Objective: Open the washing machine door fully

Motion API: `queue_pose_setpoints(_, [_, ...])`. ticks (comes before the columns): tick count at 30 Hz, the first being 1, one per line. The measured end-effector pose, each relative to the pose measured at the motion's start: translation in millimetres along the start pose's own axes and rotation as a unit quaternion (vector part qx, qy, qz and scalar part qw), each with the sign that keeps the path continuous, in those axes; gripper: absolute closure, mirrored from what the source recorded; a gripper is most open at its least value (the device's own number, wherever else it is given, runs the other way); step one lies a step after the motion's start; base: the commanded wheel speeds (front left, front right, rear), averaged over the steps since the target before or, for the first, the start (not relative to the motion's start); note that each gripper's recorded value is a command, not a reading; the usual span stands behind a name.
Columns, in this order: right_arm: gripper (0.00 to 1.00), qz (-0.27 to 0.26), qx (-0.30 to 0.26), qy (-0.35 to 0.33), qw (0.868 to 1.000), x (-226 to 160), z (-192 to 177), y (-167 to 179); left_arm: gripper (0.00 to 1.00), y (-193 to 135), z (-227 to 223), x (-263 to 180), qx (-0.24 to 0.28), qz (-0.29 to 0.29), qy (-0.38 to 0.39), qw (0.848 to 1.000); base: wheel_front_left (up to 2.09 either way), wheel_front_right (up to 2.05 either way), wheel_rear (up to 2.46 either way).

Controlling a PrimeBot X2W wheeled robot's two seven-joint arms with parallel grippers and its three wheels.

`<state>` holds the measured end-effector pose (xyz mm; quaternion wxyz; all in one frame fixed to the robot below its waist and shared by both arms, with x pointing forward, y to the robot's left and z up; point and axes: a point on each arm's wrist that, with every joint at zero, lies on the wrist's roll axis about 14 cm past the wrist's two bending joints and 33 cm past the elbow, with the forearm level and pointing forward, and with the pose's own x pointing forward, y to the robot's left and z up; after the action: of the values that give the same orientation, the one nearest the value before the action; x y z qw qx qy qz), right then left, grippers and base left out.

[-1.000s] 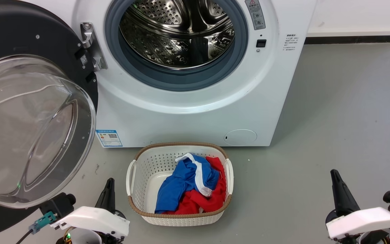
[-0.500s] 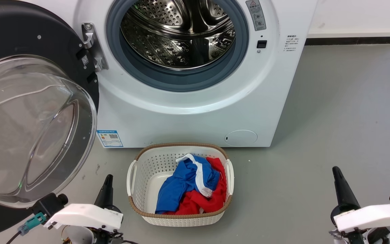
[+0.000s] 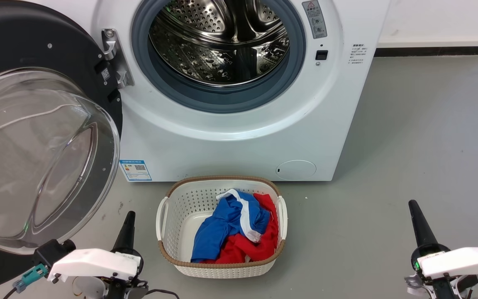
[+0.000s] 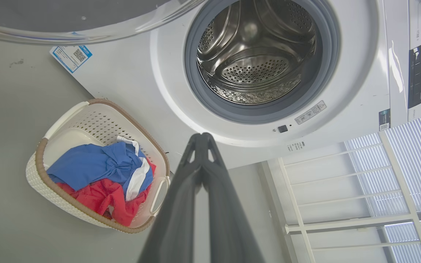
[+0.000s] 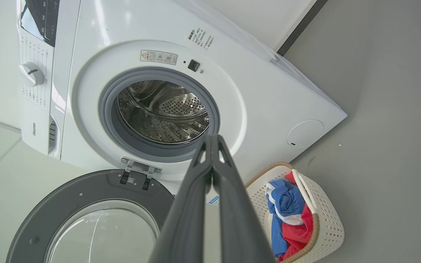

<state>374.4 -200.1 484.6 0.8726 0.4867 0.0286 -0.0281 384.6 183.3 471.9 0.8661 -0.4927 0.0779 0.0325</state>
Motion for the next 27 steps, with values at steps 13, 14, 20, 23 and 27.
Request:
queue_pose_setpoints(13, [1.00,0.005,0.069,0.000,0.998,3,2,3,1.00,-4,5,0,-0.070,-0.012,-0.004,0.997,0.00,0.00,0.00])
queue_pose_setpoints(14, [1.00,0.005,0.074,0.000,0.997,3,2,3,1.00,-4,5,0,-0.075,-0.013,-0.004,0.997,0.00,0.00,0.00])
queue_pose_setpoints(20, [1.00,0.007,0.103,0.000,0.995,4,3,4,1.00,-6,9,0,-0.102,-0.020,-0.007,0.995,0.00,0.00,0.00])
queue_pose_setpoints(23, [1.00,0.010,0.116,0.000,0.993,5,4,6,1.00,-6,10,0,-0.116,-0.022,-0.009,0.993,0.00,0.00,0.00])
queue_pose_setpoints(27, [1.00,0.013,0.134,-0.001,0.991,6,5,8,1.00,-7,12,-1,-0.132,-0.027,-0.010,0.991,0.00,0.00,0.00])
